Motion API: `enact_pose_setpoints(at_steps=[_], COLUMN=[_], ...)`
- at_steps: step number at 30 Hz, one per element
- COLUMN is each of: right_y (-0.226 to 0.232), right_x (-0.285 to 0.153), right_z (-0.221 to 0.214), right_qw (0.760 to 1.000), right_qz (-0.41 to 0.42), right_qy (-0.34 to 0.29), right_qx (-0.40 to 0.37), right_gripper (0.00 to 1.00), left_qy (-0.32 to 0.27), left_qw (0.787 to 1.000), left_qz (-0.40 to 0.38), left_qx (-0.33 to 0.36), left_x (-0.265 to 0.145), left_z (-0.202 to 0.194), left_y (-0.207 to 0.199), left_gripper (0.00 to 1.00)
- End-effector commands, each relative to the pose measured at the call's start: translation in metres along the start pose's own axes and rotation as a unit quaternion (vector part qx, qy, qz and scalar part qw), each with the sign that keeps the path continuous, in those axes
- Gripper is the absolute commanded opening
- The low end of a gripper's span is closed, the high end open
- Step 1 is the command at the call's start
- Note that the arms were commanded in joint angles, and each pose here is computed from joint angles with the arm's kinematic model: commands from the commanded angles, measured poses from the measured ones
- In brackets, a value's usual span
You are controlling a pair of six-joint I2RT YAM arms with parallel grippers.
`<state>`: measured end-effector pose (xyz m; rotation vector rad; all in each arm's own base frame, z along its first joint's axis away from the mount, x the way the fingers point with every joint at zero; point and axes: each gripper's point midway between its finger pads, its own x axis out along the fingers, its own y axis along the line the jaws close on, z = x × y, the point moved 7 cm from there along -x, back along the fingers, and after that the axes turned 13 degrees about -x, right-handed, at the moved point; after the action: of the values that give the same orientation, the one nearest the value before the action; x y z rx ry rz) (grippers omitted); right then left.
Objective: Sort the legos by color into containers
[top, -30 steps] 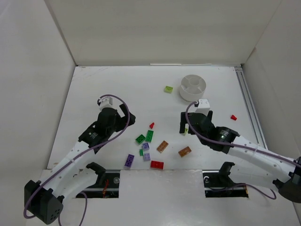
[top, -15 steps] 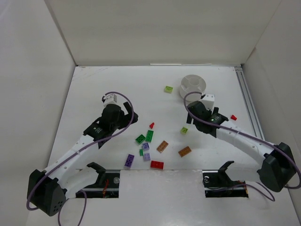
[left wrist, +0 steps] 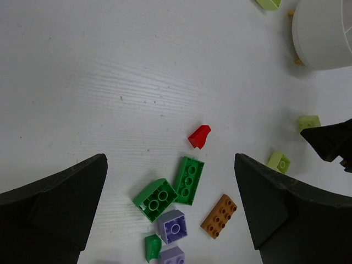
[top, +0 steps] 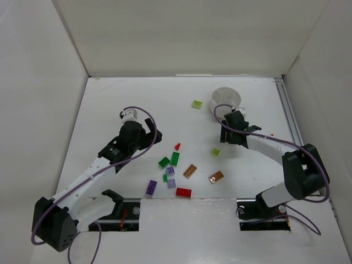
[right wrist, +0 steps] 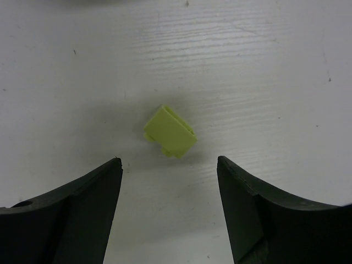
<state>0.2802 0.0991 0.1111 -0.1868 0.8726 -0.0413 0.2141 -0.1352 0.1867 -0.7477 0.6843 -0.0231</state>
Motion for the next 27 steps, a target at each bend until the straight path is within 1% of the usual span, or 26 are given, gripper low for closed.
enact_pose_setpoints(at_steps=[1, 3, 9, 12, 13, 16, 17, 19, 20, 21, 27], right_y=[0.004, 0.003, 0.007, 0.007, 0.004, 0.002, 0.002, 0.004, 0.004, 0.003, -0.002], right_x=[0.005, 0.010, 0.023, 0.024, 0.025, 0.028, 0.028, 0.029, 0.027, 0.028, 0.000], right_z=[0.020, 0.022, 0.016, 0.024, 0.024, 0.026, 0.026, 0.024, 0.027, 0.023, 0.034], right_qw=[0.999, 0.999, 1.000, 1.000, 1.000, 1.000, 1.000, 1.000, 0.999, 0.999, 0.997], right_qz=[0.023, 0.020, 0.017, 0.014, 0.011, 0.007, 0.011, 0.020, 0.026, 0.025, 0.048], right_qy=[-0.026, -0.025, -0.010, -0.020, -0.020, -0.018, -0.017, -0.012, -0.022, -0.017, -0.044], right_qx=[0.000, 0.009, 0.004, 0.007, 0.010, 0.014, 0.007, -0.007, -0.010, -0.018, -0.027], right_gripper=[0.74, 0.74, 0.64, 0.64, 0.63, 0.55, 0.46, 0.38, 0.35, 0.30, 0.17], left_qy=[-0.024, -0.028, -0.026, -0.025, -0.025, -0.027, -0.024, -0.022, -0.024, -0.024, -0.033], left_qw=[0.999, 0.999, 0.999, 1.000, 1.000, 1.000, 1.000, 1.000, 1.000, 1.000, 0.999], left_qz=[-0.030, -0.028, -0.024, -0.014, -0.014, -0.007, -0.003, 0.000, -0.003, -0.003, -0.009], left_qx=[0.003, 0.003, 0.004, 0.005, 0.005, 0.006, 0.007, 0.008, 0.007, 0.007, 0.005], left_x=[-0.005, -0.005, -0.003, -0.001, -0.001, 0.001, 0.001, 0.003, 0.002, 0.002, 0.003], left_z=[0.013, 0.014, 0.013, 0.012, 0.012, 0.012, 0.011, 0.010, 0.012, 0.012, 0.015], left_y=[-0.019, -0.018, -0.017, -0.014, -0.014, -0.013, -0.011, -0.010, -0.013, -0.013, -0.016], left_gripper=[1.00, 1.00, 1.00, 1.00, 1.00, 1.00, 1.00, 1.00, 1.00, 1.00, 1.00])
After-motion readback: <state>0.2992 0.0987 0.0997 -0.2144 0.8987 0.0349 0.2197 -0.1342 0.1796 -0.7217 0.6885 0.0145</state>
